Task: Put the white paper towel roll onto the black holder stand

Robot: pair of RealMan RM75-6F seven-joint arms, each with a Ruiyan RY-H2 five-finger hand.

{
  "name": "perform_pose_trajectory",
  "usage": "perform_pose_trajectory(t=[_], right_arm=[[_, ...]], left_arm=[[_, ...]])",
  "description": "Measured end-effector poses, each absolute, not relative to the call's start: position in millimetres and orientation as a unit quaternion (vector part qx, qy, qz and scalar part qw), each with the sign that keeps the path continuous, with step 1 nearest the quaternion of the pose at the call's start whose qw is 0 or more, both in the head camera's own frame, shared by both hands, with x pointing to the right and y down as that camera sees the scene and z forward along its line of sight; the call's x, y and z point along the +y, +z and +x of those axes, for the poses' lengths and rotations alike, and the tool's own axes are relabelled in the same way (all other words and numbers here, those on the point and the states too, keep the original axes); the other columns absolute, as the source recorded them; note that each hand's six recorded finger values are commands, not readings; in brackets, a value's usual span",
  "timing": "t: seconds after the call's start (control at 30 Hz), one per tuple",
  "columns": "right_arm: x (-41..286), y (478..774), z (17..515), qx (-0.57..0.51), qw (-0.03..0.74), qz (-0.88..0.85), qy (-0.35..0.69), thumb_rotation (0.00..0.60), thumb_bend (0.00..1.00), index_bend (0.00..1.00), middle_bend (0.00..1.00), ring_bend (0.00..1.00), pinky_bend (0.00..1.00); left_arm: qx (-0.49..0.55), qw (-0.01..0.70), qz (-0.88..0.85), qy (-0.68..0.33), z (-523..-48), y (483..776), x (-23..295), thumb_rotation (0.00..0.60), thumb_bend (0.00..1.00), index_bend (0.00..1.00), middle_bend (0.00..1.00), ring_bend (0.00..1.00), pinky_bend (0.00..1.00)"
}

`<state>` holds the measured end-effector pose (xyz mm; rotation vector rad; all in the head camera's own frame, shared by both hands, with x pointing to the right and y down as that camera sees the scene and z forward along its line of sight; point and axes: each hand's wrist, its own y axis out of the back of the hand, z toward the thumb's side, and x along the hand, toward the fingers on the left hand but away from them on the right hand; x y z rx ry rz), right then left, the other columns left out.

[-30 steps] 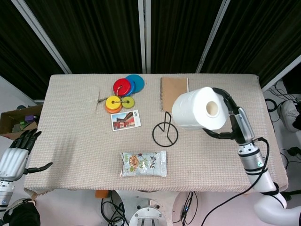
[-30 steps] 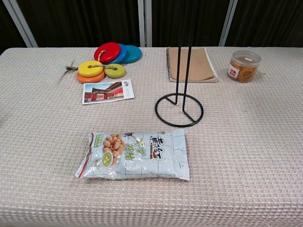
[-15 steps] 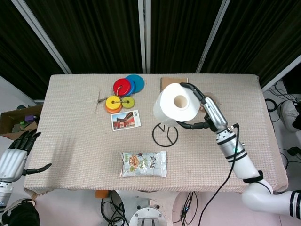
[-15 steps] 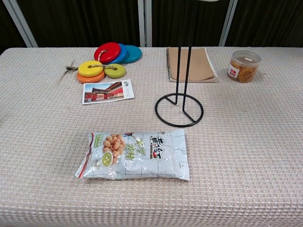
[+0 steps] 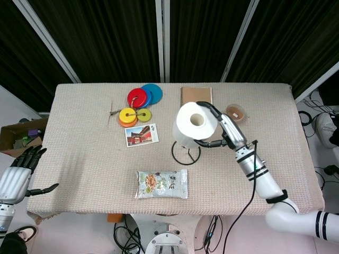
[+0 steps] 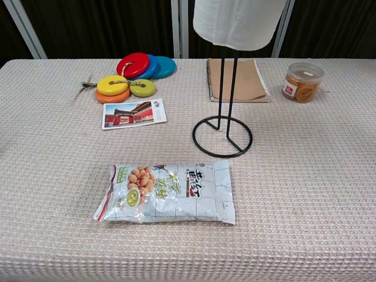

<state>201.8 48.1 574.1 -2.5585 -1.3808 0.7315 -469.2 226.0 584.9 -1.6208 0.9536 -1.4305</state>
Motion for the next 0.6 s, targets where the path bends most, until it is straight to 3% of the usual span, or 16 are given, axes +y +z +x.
perform_pose_trajectory(t=[0.07,0.17,0.6], right_arm=[[50.7,578.3,199.3,-0.452,0.064,-0.856,0.244,0.600,0.04,0.03,0.08,0.08,0.19],[53.5,580.2,195.9,-0.441,0.061,-0.864,0.234,0.600,0.00,0.00,0.00,0.00,0.02],[68.6,572.8,228.0,-0.429,0.094,-0.870,0.225,0.600,0.00,0.00,0.00,0.00,0.00]], left_arm=[[0.375,0.379,-0.634,-0.560,-469.9,584.4,226.2,0.279,0.00,0.07,0.06,0.05,0.21],[0.378,0.379,-0.634,-0.558,-470.8,582.9,226.2,0.283,0.00,0.07,0.06,0.05,0.21],[0.379,0.382,-0.634,-0.555,-469.0,584.9,225.7,0.281,0.00,0.07,0.06,0.05,0.21]])
